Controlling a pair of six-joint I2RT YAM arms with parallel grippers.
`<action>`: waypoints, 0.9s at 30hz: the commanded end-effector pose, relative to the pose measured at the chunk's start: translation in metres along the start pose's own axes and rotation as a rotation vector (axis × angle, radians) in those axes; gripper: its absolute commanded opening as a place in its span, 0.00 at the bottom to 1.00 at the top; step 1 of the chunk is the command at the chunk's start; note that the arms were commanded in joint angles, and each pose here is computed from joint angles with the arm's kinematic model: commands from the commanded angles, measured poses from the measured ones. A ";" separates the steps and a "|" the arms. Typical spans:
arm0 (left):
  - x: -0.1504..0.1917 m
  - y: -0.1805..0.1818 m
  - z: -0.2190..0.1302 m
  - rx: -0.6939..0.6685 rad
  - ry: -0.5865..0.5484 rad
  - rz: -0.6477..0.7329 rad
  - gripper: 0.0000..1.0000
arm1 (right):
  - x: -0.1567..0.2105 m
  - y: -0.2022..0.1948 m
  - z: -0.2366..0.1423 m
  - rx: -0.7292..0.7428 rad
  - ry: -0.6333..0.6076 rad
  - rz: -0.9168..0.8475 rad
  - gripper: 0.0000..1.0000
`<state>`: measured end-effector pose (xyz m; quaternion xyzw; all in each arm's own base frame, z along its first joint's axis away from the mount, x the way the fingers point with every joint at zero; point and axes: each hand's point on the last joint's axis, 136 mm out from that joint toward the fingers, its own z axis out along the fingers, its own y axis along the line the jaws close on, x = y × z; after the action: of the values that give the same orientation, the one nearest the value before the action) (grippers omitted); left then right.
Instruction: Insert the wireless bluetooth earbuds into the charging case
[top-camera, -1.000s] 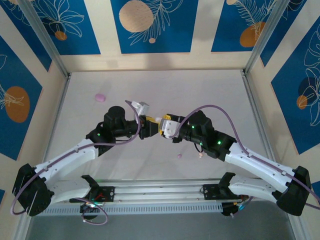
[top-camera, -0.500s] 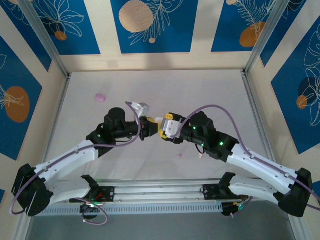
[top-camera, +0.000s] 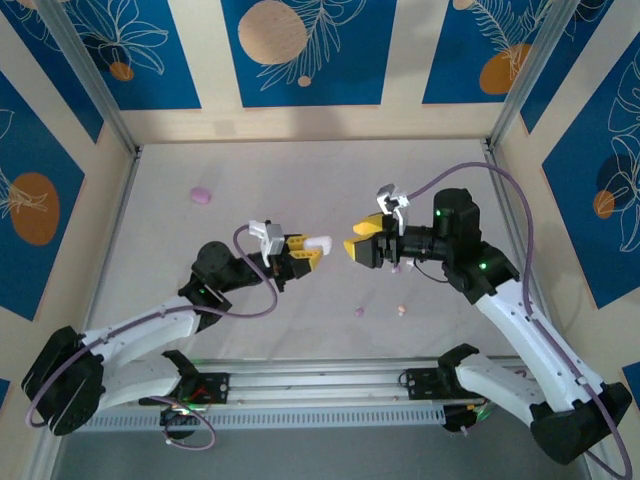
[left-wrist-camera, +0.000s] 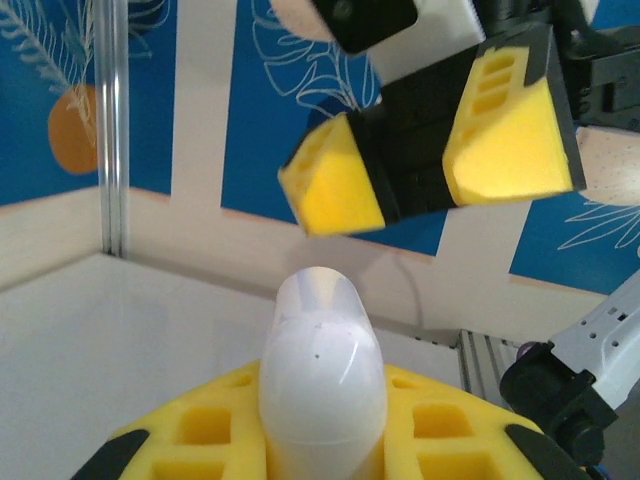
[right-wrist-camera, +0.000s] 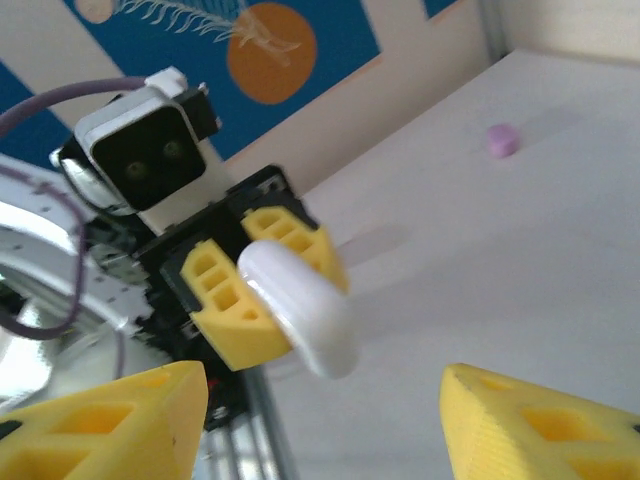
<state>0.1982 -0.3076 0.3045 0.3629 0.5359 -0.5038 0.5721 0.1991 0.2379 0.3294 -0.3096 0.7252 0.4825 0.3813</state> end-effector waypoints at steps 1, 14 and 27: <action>-0.027 -0.018 -0.001 0.085 -0.125 0.115 0.10 | 0.003 0.021 0.001 -0.107 0.055 0.109 0.63; -0.026 -0.024 0.005 0.140 -0.102 0.080 0.10 | 0.007 0.009 0.018 0.005 0.116 0.038 0.64; -0.030 -0.028 0.005 0.164 -0.108 0.065 0.10 | 0.001 -0.005 0.029 0.065 0.117 0.027 0.60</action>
<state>0.1878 -0.3129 0.3144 0.3819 0.4938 -0.5306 0.5735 0.2012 0.2653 0.3105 -0.3217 0.7612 0.4631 0.3203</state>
